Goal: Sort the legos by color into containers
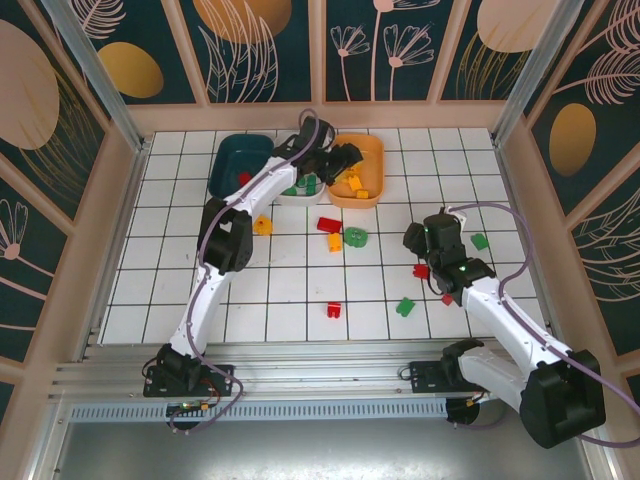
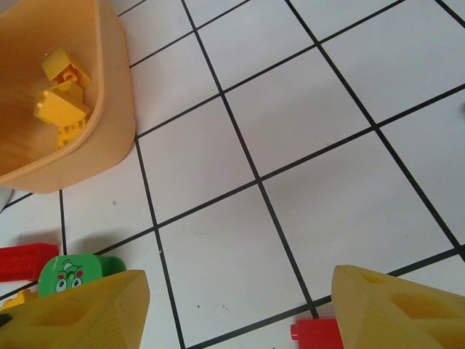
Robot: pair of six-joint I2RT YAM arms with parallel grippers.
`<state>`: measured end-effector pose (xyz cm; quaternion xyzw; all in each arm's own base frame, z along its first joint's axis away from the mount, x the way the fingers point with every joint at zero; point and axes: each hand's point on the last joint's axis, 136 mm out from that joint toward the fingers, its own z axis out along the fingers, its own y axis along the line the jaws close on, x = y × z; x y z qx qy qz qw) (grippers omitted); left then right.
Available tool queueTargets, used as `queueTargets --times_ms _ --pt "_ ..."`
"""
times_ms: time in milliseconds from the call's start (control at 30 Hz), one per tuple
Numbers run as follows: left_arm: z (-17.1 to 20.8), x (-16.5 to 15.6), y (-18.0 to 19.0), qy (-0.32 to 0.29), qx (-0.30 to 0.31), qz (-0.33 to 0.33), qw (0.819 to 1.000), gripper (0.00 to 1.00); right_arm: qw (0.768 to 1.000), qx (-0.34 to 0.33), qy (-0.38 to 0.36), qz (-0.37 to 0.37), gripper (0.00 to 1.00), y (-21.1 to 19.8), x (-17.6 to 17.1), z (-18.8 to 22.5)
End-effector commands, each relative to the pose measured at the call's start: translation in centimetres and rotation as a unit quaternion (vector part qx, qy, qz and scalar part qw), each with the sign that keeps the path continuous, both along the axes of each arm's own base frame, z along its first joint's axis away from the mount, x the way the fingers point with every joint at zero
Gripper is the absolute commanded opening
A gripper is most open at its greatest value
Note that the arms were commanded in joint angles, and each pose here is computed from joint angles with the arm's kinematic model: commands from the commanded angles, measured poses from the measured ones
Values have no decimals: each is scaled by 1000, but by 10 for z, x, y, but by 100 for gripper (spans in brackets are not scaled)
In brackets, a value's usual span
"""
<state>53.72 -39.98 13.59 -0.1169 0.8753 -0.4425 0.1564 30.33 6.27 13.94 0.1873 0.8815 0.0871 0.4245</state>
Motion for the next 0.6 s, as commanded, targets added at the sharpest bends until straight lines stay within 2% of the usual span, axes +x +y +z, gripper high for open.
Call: queueTargets --times_ms 0,167,300,433,567 --pt "79 -3 -17 -88 -53 -46 994 77 1000 7 -10 8 68 4 1 10" --pt "137 -23 -6 -159 -55 -69 983 80 999 20 -16 37 69 25 1 15" --pt "170 -50 46 -239 8 -24 971 83 991 6 -7 134 69 79 4 9" --pt "149 -86 123 -249 37 54 966 87 967 -62 27 245 73 126 11 -13" --pt "95 -130 190 -201 41 117 972 91 946 -110 87 292 75 145 26 -45"
